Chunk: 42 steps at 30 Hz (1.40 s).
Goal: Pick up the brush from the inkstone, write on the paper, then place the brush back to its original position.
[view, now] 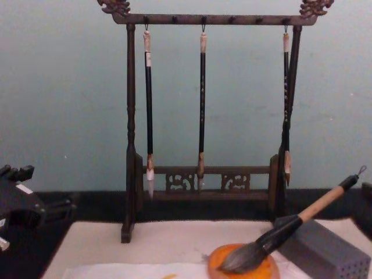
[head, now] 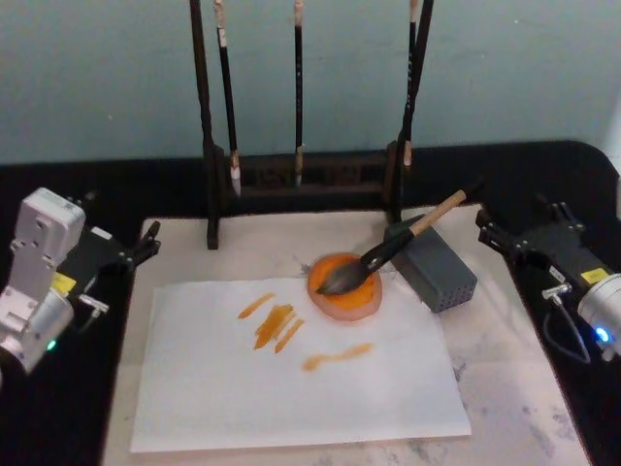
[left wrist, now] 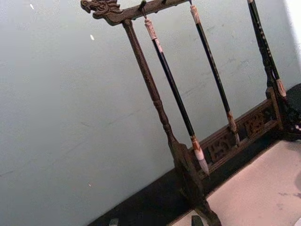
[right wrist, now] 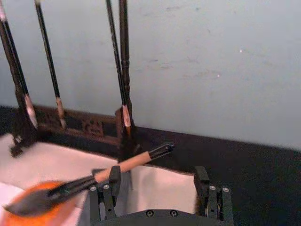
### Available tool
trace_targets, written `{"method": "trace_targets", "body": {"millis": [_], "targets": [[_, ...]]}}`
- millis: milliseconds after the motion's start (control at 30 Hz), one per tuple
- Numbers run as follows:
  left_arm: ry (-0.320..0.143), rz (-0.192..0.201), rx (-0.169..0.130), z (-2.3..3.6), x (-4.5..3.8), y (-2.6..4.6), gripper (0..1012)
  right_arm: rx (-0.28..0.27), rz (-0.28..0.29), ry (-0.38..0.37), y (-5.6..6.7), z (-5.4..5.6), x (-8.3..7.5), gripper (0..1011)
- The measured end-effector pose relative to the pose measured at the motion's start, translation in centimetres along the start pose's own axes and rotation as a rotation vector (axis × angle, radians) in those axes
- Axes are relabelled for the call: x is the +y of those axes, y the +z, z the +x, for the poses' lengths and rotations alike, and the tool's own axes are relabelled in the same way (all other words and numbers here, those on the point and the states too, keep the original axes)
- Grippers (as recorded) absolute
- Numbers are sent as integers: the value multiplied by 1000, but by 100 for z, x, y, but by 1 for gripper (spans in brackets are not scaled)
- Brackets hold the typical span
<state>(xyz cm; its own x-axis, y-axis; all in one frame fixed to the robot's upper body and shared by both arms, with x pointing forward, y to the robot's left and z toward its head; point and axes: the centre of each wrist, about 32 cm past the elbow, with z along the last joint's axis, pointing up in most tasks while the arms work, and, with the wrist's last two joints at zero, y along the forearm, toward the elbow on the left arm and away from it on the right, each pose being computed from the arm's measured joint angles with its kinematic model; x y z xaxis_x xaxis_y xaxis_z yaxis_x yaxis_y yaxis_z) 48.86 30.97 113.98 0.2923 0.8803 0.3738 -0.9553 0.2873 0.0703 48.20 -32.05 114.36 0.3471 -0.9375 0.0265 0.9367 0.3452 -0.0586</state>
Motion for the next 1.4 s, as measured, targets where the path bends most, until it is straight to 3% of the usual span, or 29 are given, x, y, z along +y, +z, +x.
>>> {"method": "trace_targets", "body": {"millis": [100,200,233,267,333,433,533,667,1000,1400], "targets": [[0,0,0,0,0,0,1001,91,1,13,8,-10,-5,1000],[0,0,0,0,0,0,1001,229,-12,28,12,-28,6,1000],[0,0,0,0,0,0,1001,229,-12,28,12,-28,6,1000],[0,0,0,0,0,0,1001,281,-16,32,14,-35,18,1000],[0,0,0,0,0,0,1001,335,-24,33,3,-36,30,1000],[0,0,0,0,0,0,1001,473,-43,41,-25,-7,85,1000],[0,0,0,0,0,0,1001,568,-58,56,-40,43,133,1000],[0,0,0,0,0,0,1001,631,-69,71,-34,141,183,1000],[0,0,0,0,0,0,1001,665,-104,111,10,358,314,1000],[0,0,0,0,0,0,1001,704,-108,137,-8,365,507,1000]]}}
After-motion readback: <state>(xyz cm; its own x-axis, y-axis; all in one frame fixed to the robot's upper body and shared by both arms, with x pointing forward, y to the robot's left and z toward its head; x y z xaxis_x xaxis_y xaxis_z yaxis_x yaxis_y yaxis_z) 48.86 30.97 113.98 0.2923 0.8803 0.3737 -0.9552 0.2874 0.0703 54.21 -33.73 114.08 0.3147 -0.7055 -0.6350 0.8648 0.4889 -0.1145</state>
